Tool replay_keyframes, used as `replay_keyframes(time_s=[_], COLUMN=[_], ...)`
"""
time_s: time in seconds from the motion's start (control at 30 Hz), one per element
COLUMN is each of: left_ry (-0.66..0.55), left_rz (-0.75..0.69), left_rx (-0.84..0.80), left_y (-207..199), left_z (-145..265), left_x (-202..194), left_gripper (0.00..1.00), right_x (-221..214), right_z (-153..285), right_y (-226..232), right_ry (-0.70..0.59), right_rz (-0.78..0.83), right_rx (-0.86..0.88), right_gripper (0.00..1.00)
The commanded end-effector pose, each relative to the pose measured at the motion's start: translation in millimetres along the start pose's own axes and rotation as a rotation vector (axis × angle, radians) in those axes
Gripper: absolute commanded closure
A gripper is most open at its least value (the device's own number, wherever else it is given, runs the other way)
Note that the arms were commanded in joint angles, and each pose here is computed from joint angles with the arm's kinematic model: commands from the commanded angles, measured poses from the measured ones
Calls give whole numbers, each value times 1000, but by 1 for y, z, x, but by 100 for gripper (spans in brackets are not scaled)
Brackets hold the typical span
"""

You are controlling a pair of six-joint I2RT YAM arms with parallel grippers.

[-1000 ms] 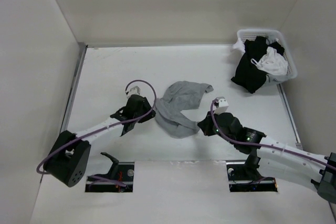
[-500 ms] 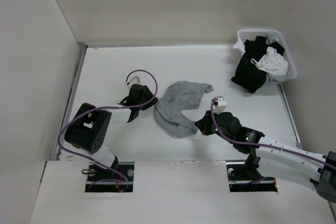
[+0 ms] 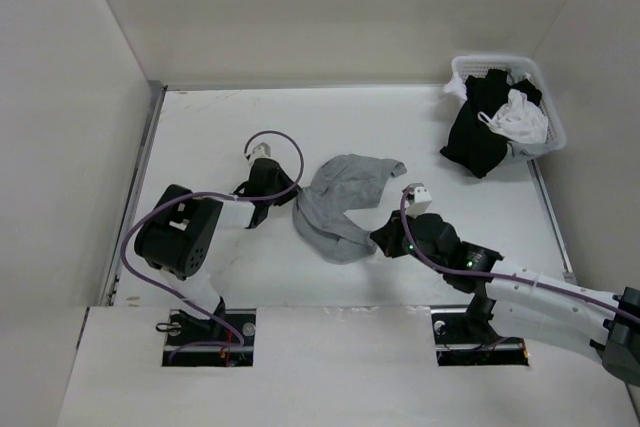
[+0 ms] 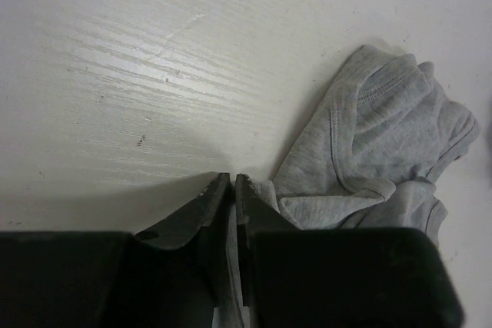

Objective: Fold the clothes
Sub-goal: Flatten the tank top out

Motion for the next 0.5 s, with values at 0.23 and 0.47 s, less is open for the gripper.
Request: replay_keyframes(time_s=[0.23, 0.47], left_ry=[-152, -352], left_rz=[26, 39], left_rx=[-84, -213], left_y=[-30, -71], left_z=[43, 136], left_x=[38, 80], left_gripper=[100, 100], right_x=[35, 80], right_z=[7, 23], right_y=[12, 20], right_ry=[-122, -224], right_rz=[-28, -19], right_rx=[48, 66], right_gripper=[97, 97])
Point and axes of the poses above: each gripper's point midway between its finger pads, its own z axis back along the fingers, its own y axis along the line the jaws close on, x = y × z, the point moved 6 cm from there along z, back along the fingers, and after that the axes turned 10 degrees about z, right-handed, at the moved point
